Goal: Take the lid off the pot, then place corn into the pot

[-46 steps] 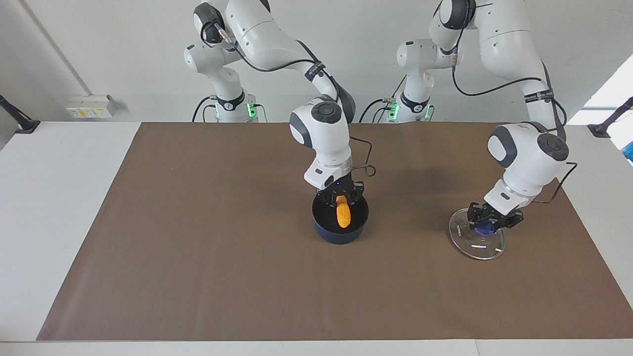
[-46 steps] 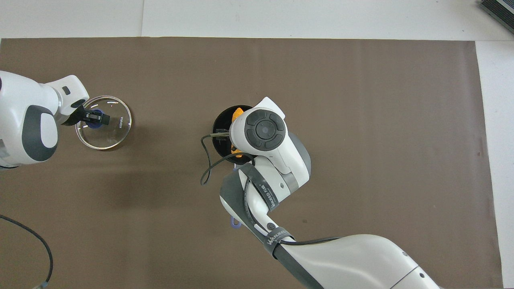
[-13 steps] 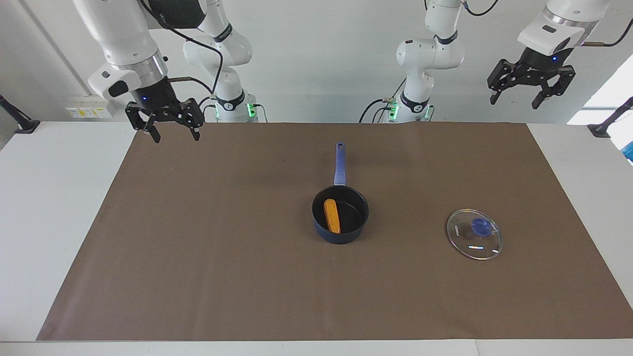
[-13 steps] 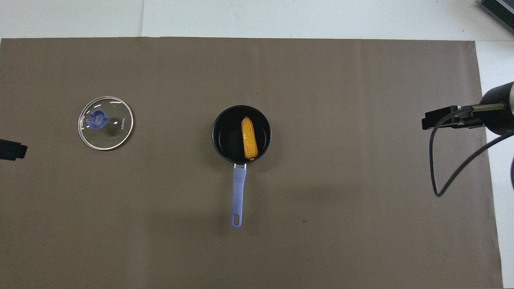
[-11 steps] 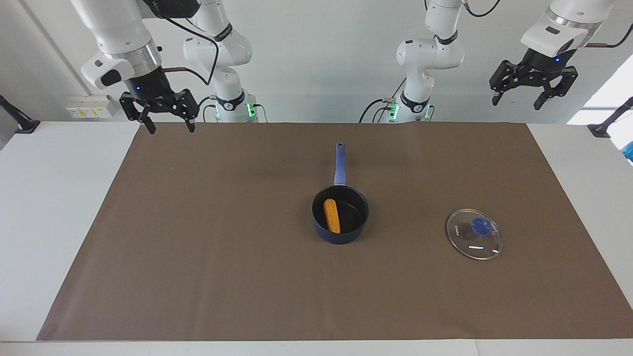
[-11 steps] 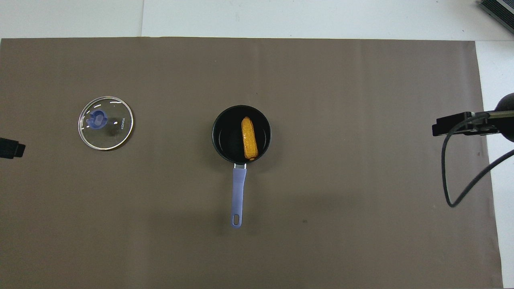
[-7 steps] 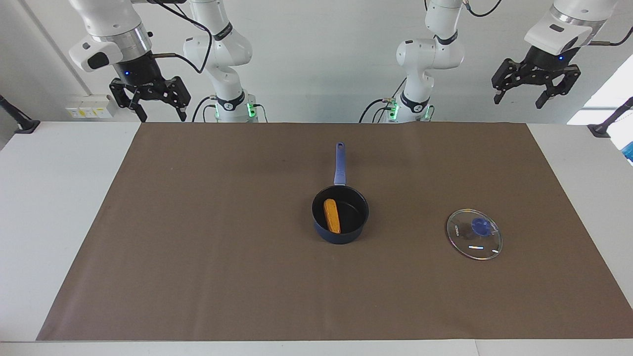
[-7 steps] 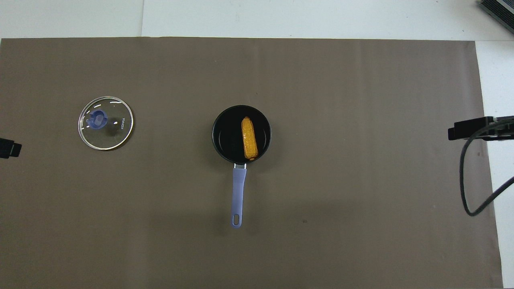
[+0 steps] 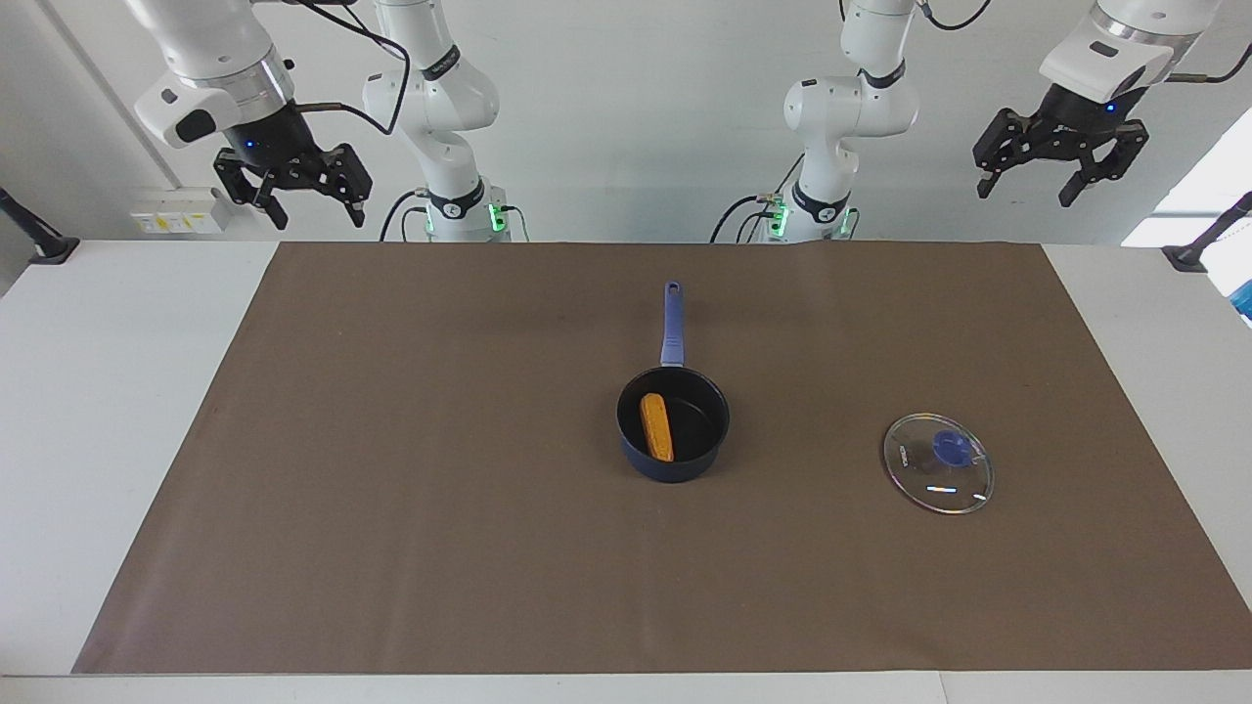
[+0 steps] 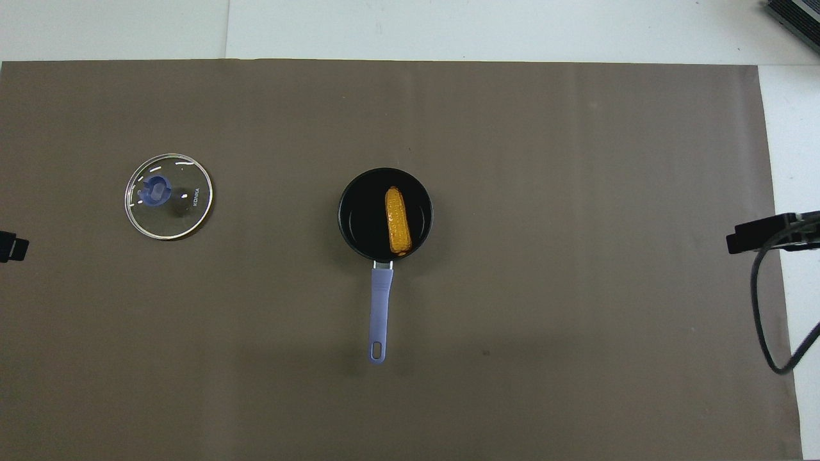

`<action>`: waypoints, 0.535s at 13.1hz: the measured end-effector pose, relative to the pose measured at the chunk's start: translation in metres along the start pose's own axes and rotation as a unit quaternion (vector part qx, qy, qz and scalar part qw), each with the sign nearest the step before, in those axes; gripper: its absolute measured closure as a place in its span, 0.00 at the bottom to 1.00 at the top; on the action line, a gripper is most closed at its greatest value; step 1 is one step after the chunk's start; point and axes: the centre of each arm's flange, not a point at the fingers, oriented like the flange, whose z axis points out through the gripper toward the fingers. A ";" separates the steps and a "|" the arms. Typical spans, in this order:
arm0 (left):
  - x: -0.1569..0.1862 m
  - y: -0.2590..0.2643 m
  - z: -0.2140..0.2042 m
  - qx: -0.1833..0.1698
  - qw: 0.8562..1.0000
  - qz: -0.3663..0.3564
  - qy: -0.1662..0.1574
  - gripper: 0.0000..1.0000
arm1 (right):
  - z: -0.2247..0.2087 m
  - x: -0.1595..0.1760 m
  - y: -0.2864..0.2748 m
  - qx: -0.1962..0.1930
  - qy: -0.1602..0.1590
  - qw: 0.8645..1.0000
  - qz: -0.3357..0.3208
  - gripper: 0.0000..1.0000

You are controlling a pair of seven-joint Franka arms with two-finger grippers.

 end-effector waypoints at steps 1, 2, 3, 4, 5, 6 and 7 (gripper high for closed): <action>-0.001 0.000 0.000 0.000 1.000 -0.005 0.000 0.00 | 0.000 -0.001 0.000 -0.005 -0.005 1.000 -0.007 0.00; -0.001 0.000 -0.001 0.000 1.000 -0.007 0.000 0.00 | 0.001 -0.004 0.000 -0.007 -0.018 1.000 -0.013 0.00; -0.002 0.000 -0.001 0.000 1.000 -0.009 -0.001 0.00 | -0.002 -0.009 -0.001 -0.007 -0.031 0.999 -0.014 0.00; -0.003 0.000 -0.001 0.000 1.000 -0.009 -0.001 0.00 | -0.007 -0.011 -0.001 -0.007 -0.032 0.999 -0.014 0.00; -0.003 0.000 -0.001 0.000 1.000 -0.010 -0.001 0.00 | -0.013 -0.012 0.000 -0.007 -0.025 1.000 -0.012 0.00; -0.003 0.000 -0.002 -0.001 1.000 -0.010 -0.001 0.00 | -0.015 -0.011 0.001 -0.008 -0.020 1.000 -0.012 0.00; -0.003 0.000 -0.002 -0.001 1.000 -0.010 -0.001 0.00 | -0.016 -0.010 0.000 -0.008 -0.015 1.000 -0.012 0.00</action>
